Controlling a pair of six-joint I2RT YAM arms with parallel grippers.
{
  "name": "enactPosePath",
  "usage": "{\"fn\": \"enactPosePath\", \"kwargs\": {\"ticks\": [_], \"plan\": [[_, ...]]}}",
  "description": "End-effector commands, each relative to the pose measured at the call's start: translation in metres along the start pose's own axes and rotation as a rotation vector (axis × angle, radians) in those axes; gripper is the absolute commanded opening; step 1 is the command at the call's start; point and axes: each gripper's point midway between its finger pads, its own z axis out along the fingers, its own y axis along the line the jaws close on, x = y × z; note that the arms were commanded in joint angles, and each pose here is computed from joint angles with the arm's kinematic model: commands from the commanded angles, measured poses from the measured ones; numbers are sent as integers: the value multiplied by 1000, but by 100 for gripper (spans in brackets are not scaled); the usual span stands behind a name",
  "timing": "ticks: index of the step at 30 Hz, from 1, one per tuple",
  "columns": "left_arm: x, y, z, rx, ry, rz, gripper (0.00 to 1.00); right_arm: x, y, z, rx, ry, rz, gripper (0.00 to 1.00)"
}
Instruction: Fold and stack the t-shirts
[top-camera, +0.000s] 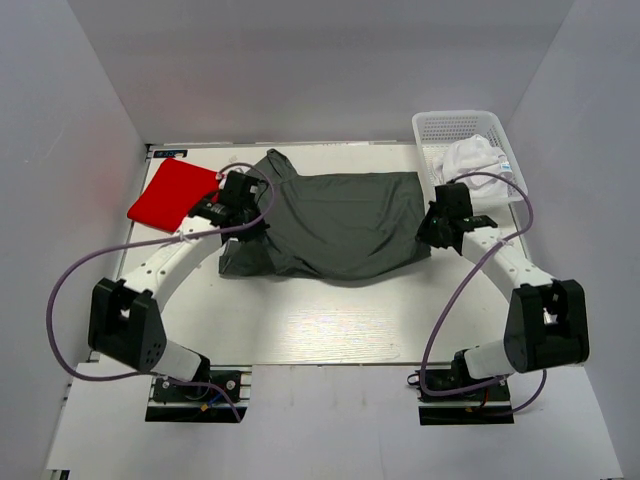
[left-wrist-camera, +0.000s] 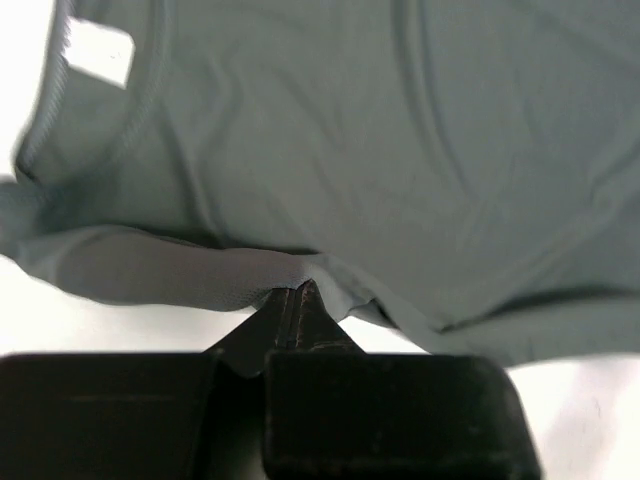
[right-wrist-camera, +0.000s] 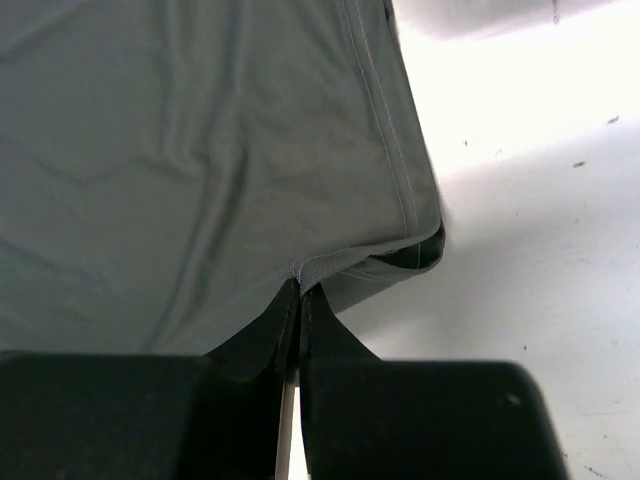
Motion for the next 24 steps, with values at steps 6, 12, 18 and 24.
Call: {"fn": "enactPosePath", "kwargs": {"ticks": [6,12,18,24], "plan": [[-58,0,22,-51,-82,-8,0,-53,13,8,9,-83,13,0],[-87,3,43,-79,-84,-2,0,-73,13,23,36,-93,28,0],[-100,19,74,-104,-67,-23,0,-84,8,41,74,-79,45,0],[-119,18,96,-100,-63,-38,0,-99,11,55,85,-89,61,11]]}}
